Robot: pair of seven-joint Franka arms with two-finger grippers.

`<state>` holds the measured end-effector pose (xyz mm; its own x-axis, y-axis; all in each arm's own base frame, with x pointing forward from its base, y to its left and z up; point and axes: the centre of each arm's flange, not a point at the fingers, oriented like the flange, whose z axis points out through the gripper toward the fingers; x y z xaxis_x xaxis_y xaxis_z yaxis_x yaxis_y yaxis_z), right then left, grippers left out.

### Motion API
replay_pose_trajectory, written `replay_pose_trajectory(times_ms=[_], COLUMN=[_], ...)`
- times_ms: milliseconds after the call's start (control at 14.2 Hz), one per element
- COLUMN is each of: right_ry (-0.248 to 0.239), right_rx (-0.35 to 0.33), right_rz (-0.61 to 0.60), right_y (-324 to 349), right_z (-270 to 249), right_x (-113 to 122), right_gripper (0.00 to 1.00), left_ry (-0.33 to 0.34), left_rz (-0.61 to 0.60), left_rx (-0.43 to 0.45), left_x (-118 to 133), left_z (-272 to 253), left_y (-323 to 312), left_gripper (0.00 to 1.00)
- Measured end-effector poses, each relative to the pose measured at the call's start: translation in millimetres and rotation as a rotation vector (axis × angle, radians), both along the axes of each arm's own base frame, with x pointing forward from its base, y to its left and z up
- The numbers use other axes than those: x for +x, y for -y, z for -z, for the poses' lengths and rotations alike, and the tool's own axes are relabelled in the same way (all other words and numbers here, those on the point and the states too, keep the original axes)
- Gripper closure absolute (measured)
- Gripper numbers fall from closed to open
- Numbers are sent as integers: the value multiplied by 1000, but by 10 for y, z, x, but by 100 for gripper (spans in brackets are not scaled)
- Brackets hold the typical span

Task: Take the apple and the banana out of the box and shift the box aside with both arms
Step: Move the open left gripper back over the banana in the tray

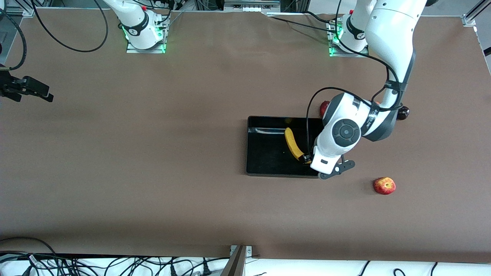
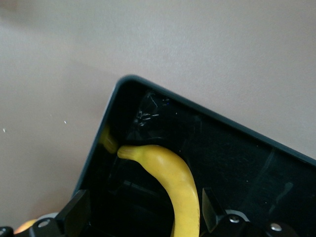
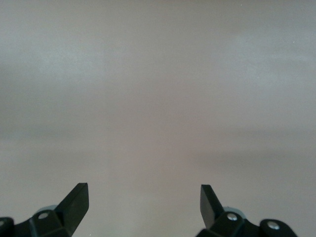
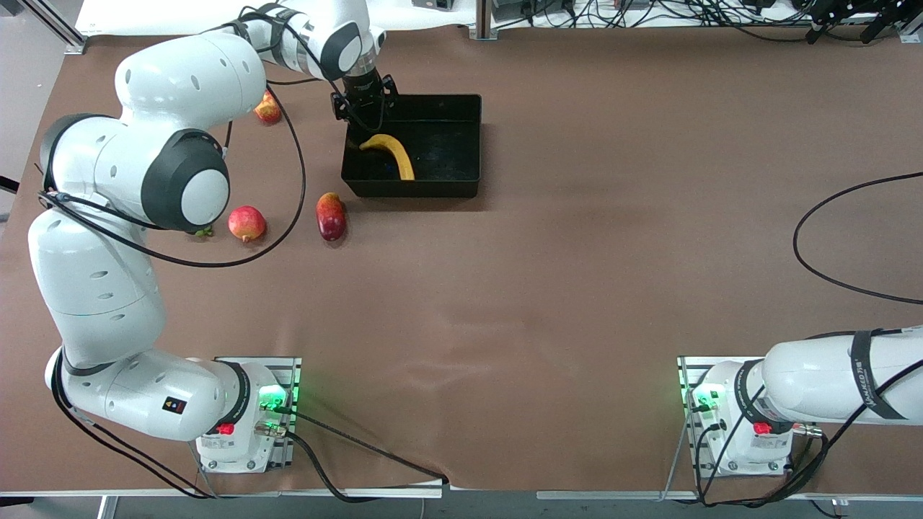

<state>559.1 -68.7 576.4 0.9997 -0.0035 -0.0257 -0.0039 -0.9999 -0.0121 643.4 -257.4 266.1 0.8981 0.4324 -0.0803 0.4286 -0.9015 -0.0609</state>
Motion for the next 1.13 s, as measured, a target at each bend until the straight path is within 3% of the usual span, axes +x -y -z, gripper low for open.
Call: replay_pose_trajectory(times_ms=[564,1128], right_ry=[-2,-6], right_rx=[0,1], right_rz=[0,0], right_y=[-1,-1], right_z=[2,5], right_x=[-2,-6], right_gripper=[0,0], left_ry=[-13,-57], left_rz=[-25,-15], left_rx=[-13,-29], left_x=[-65,-395], left_z=[471,823], left_y=[166,432], left_gripper=[0,0])
